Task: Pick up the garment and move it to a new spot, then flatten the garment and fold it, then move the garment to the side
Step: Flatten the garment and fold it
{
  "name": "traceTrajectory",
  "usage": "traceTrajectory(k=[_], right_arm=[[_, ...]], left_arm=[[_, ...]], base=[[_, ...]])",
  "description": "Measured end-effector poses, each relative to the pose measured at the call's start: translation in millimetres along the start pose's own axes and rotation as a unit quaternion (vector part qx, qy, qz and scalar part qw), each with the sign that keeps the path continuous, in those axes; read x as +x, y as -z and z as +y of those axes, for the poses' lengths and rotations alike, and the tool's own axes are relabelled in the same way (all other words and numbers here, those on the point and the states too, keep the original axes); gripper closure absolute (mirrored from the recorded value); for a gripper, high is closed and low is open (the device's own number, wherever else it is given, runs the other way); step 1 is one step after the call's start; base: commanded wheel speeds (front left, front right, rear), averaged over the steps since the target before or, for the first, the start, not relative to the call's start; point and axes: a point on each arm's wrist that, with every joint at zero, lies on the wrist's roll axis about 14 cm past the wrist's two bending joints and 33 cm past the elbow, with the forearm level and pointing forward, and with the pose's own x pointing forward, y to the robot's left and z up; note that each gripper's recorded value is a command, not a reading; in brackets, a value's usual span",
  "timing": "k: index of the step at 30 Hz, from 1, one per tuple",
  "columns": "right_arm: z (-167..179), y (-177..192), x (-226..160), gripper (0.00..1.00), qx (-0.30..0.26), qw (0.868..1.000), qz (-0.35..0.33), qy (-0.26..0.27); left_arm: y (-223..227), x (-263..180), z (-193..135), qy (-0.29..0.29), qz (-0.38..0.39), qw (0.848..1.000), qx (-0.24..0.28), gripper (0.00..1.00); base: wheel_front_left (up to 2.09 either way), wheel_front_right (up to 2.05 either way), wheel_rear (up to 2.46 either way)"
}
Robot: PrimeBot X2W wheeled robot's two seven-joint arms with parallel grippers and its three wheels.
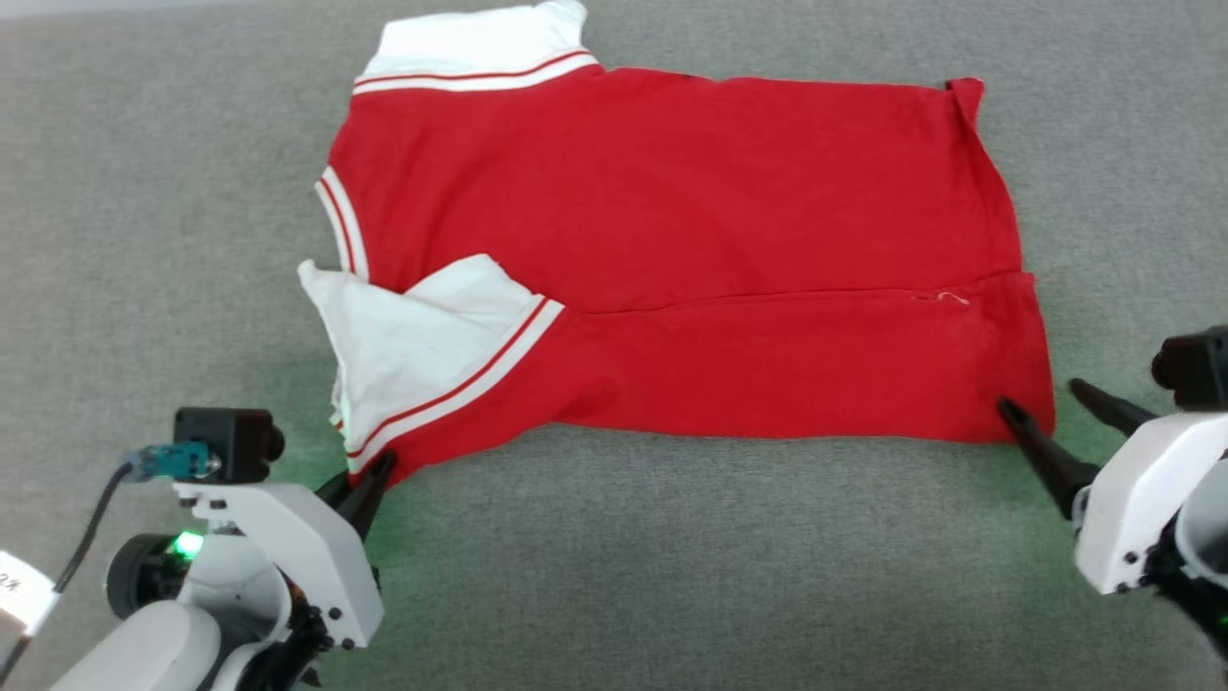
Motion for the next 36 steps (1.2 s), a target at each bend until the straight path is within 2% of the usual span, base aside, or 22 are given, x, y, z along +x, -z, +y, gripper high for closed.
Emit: traceTrajectory(k=[3, 8, 16, 17, 19, 20, 27, 36], right_arm=[[-3, 1, 1, 0.0, -0.024, 0.999, 0.037, 0.002], [-5, 19, 8, 0.0, -0.029, 0.992, 0.119, -0.002], [-6, 33, 25, 0.0, -0.036, 0.983, 0.182, -0.003], [-5, 34, 26, 0.25, -0.038, 0.982, 0.185, -0.005], [-4, 34, 28, 0.97, -0.04, 0.981, 0.187, -0.009], [-3, 34, 29, 1.0, -0.04, 0.981, 0.187, -0.01], [2, 25, 25, 1.0, -0.027, 0.988, 0.152, -0.015], [-2, 34, -4, 1.0, -0.012, 0.989, 0.144, -0.006]], left_arm=[[1, -1, 0, 0.0, -0.005, 1.0, -0.005, 1.0], [6, 0, -2, 0.005, -0.004, 1.0, -0.011, 1.0], [3, 8, 1, 0.007, -0.007, 1.0, -0.018, 1.0], [4, 9, 2, 0.007, -0.007, 1.0, -0.019, 1.0], [4, 11, 2, 0.007, -0.007, 1.0, -0.021, 1.0], [4, 11, 3, 0.007, -0.007, 1.0, -0.021, 1.0], [0, 6, 4, 0.003, -0.022, 0.999, -0.024, 1.0], [13, -28, 2, -0.005, -0.029, 0.999, -0.038, 1.0]], base=[[0.0, 0.0, 0.0], [0.0, 0.0, 0.0], [0.0, 0.0, 0.0], [0.0, 0.0, 0.0], [0.0, 0.0, 0.0], [0.0, 0.0, 0.0], [0.0, 0.0, 0.0], [0.0, 0.0, 0.0]])
